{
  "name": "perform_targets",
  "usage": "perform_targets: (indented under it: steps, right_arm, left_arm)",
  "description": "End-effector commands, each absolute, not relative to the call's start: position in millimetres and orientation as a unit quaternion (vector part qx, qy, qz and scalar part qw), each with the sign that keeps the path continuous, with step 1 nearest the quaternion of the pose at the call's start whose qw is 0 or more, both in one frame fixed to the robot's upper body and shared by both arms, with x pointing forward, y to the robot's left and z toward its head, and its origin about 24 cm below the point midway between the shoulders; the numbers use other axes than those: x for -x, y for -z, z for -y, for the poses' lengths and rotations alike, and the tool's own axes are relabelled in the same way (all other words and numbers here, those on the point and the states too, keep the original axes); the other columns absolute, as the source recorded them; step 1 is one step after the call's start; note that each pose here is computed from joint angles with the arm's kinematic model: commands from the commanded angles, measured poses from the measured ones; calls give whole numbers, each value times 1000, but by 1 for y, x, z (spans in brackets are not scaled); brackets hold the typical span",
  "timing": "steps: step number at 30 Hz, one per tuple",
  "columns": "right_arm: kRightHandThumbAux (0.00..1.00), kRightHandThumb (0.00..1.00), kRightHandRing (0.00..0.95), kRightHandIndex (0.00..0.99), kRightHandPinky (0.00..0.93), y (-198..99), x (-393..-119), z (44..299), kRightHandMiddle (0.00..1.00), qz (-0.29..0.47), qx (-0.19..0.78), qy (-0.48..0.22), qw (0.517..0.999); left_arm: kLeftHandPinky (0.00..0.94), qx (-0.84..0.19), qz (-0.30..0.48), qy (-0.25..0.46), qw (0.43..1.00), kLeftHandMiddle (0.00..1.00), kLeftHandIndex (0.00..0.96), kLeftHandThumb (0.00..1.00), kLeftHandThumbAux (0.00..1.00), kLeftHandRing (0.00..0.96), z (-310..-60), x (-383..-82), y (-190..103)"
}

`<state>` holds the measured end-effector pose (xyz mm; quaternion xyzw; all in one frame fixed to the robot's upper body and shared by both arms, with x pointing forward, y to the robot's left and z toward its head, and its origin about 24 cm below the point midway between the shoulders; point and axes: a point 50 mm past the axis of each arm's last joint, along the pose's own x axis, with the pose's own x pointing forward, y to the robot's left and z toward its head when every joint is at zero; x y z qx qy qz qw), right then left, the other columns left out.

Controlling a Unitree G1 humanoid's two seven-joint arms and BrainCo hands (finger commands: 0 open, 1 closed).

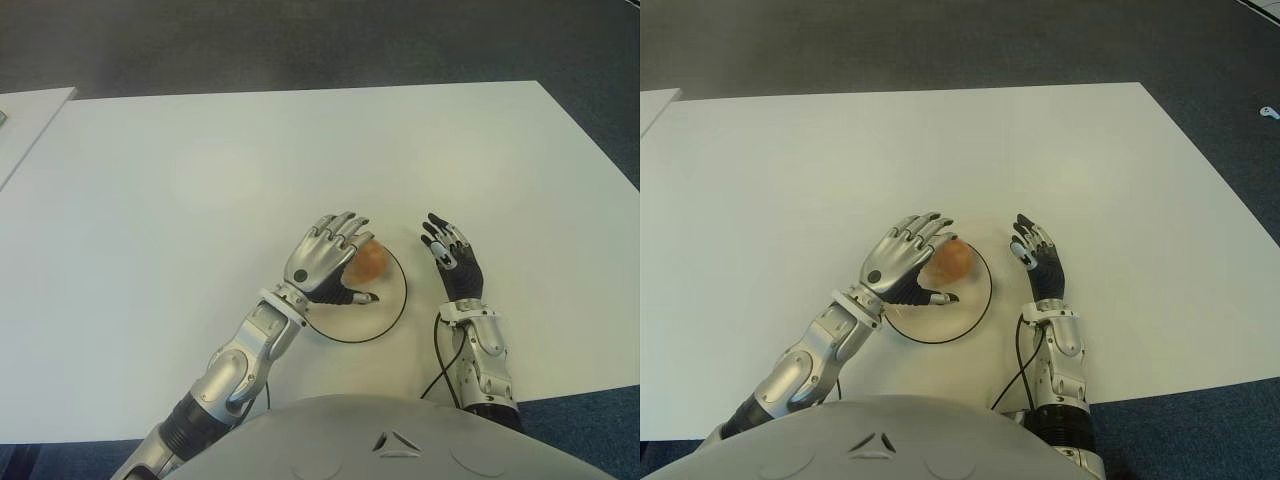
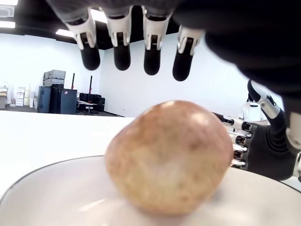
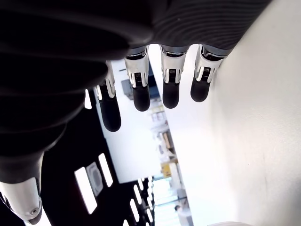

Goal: Put the apples into the plate.

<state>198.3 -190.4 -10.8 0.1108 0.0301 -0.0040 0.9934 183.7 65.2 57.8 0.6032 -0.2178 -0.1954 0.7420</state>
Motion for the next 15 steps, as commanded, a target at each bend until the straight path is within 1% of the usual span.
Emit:
perform_targets:
  steps: [1, 10, 13, 15]
  right_arm:
    - [624, 525, 92, 234, 98, 22, -191, 188, 137, -67, -116, 7, 991]
    - [631, 515, 93, 239, 109, 23, -189, 186, 140, -68, -111, 7, 992]
    - [633, 508, 96, 238, 97, 23, -189, 187, 148, -67, -105, 7, 992]
    - [638, 505, 102, 241, 110, 24, -189, 187, 155, -67, -103, 9, 992]
  left_arm:
    - [129, -611, 201, 203, 738, 93, 132, 180, 412, 80, -67, -182, -54]
    - [113, -615, 175, 193, 744, 77, 95, 157, 423, 68, -72, -180, -51]
    - [103, -594, 141, 168, 774, 72, 86, 151, 422, 62, -77, -179, -48]
    - [99, -572, 120, 151, 797, 68, 81, 149, 419, 58, -80, -178, -46]
